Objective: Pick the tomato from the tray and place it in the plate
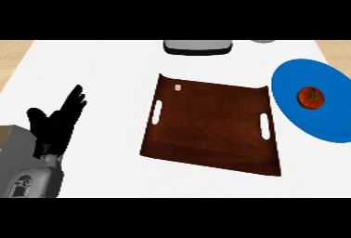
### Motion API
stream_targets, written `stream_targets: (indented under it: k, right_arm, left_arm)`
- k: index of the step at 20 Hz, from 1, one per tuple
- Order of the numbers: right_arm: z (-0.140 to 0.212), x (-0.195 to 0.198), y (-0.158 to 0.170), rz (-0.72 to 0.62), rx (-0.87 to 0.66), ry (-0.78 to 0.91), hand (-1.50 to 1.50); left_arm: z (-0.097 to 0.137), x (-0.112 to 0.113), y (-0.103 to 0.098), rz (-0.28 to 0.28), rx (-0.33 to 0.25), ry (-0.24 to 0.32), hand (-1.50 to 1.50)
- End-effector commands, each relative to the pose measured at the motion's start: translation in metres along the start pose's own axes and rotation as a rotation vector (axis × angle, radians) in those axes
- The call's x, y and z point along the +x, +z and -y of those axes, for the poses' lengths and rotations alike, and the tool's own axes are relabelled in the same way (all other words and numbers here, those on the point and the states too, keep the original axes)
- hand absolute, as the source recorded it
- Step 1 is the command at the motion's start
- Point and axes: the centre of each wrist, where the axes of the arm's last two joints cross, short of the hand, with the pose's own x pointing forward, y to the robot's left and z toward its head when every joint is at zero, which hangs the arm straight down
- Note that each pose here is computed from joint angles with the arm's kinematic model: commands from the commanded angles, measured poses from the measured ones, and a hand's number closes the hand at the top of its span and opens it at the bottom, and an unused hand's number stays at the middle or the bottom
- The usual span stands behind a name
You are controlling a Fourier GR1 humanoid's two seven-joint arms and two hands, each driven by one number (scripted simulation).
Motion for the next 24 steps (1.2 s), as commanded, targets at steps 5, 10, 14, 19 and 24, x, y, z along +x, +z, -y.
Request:
stream_targets:
  k: [5,10,14,19,24]
  right_arm:
    - [0.021,-0.009,0.021,0.031,0.009,-0.083,-1.5]
    - [0.039,-0.013,0.042,0.032,-0.024,-0.067,-1.5]
    - [0.06,-0.011,0.061,0.016,-0.032,-0.03,-1.5]
    - [0.074,-0.001,0.065,0.012,-0.045,-0.013,-1.5]
    - [0.097,0.01,0.081,-0.021,-0.054,0.029,-1.5]
  left_arm:
    - [-0.001,0.007,-0.013,0.009,-0.005,0.008,0.0]
    - [-0.003,0.005,-0.01,0.021,-0.011,0.007,0.0]
    - [0.005,0.009,-0.007,0.017,-0.017,0.009,0.0]
    - [0.014,0.012,0.004,0.014,-0.022,-0.002,0.0]
    - [0.002,0.016,-0.012,0.032,-0.033,0.017,0.0]
